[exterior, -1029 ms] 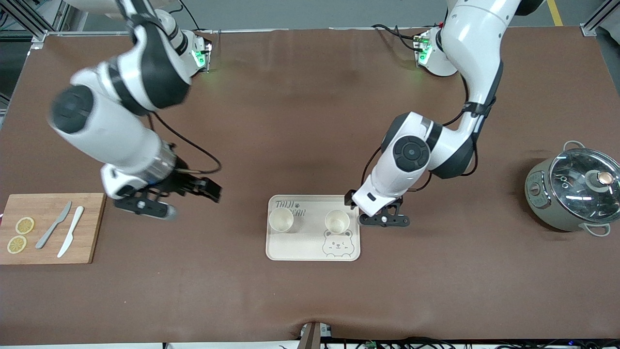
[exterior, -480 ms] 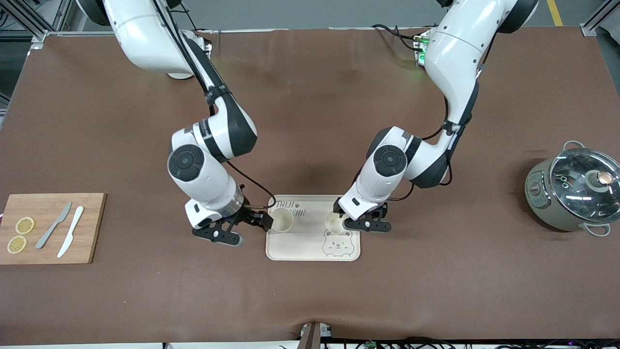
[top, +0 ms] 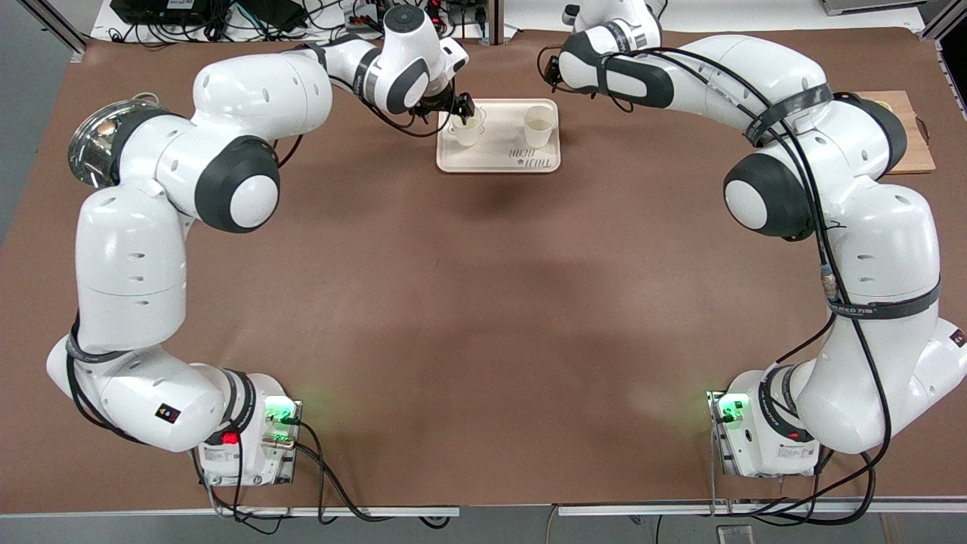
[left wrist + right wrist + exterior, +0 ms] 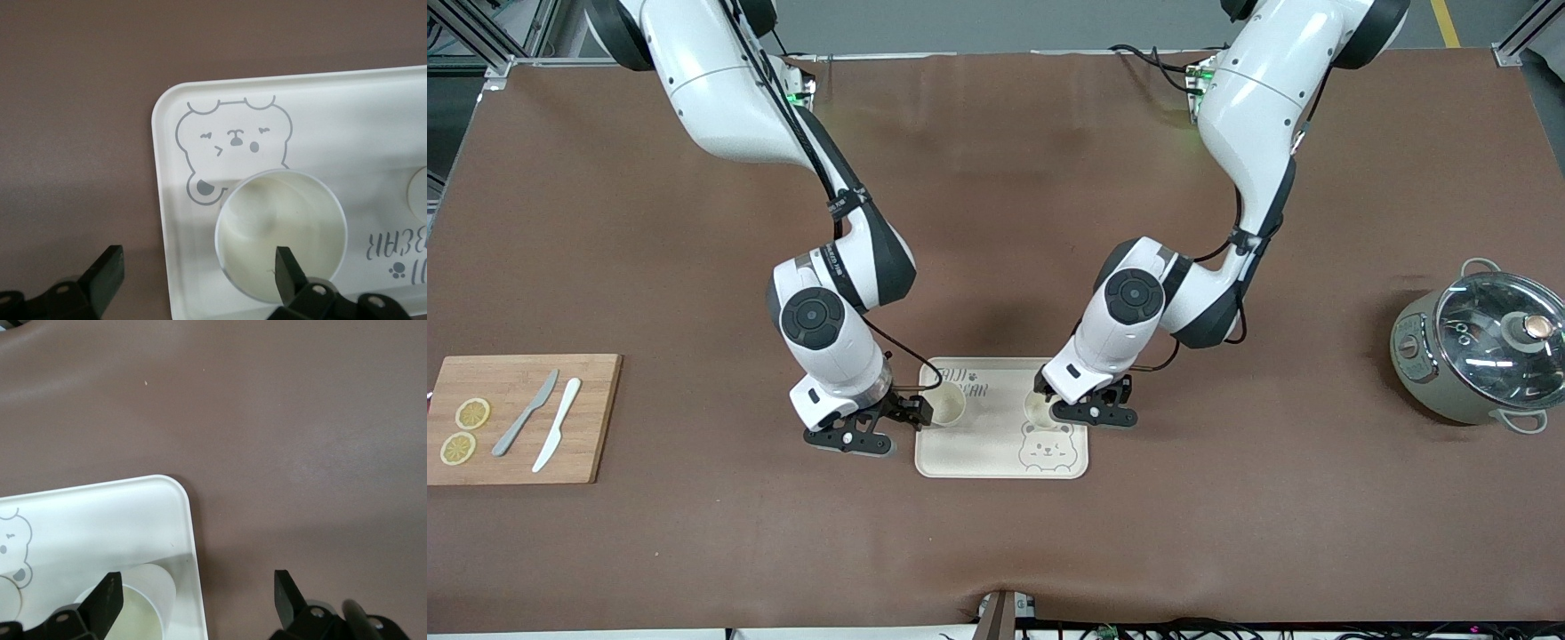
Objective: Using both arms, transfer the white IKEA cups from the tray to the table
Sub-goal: 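Lower both grippers around the white cups and close them, then carry the cup toward the pot while the right gripper carries toward the board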
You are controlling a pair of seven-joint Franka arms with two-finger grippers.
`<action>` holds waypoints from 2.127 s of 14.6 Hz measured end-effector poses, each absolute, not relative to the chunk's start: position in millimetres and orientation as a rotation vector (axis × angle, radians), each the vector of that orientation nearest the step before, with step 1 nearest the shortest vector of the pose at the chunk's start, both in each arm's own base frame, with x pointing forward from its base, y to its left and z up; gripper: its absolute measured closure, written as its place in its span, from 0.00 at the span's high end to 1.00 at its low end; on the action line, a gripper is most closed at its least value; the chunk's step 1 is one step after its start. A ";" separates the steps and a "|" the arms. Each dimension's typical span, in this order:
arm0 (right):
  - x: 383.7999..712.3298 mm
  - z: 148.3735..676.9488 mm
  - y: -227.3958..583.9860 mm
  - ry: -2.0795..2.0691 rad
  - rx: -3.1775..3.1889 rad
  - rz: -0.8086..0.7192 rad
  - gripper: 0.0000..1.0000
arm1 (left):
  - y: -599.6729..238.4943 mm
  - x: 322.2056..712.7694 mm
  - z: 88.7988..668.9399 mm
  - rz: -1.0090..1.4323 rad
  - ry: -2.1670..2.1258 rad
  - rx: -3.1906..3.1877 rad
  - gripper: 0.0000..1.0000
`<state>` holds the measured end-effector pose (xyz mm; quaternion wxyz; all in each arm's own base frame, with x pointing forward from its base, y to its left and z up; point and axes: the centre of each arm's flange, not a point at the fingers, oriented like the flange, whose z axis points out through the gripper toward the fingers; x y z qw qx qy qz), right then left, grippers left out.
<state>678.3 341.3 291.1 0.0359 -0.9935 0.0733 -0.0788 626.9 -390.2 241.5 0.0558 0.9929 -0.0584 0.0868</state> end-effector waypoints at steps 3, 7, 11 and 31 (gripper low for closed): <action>676.8 278.1 346.4 0.212 -3.051 -0.243 1.00 | -390.6 628.3 231.8 0.286 -0.178 3.002 1.00; 670.1 255.4 362.6 0.177 -3.047 -0.251 1.00 | -391.2 628.8 218.0 0.304 -0.177 2.991 1.00; 662.5 248.8 378.1 0.147 -3.037 -0.249 1.00 | -392.0 628.8 214.3 0.300 -0.033 2.985 0.81; 640.7 215.6 389.2 0.108 -3.051 -0.217 1.00 | -341.0 605.2 279.5 0.141 0.138 3.101 0.04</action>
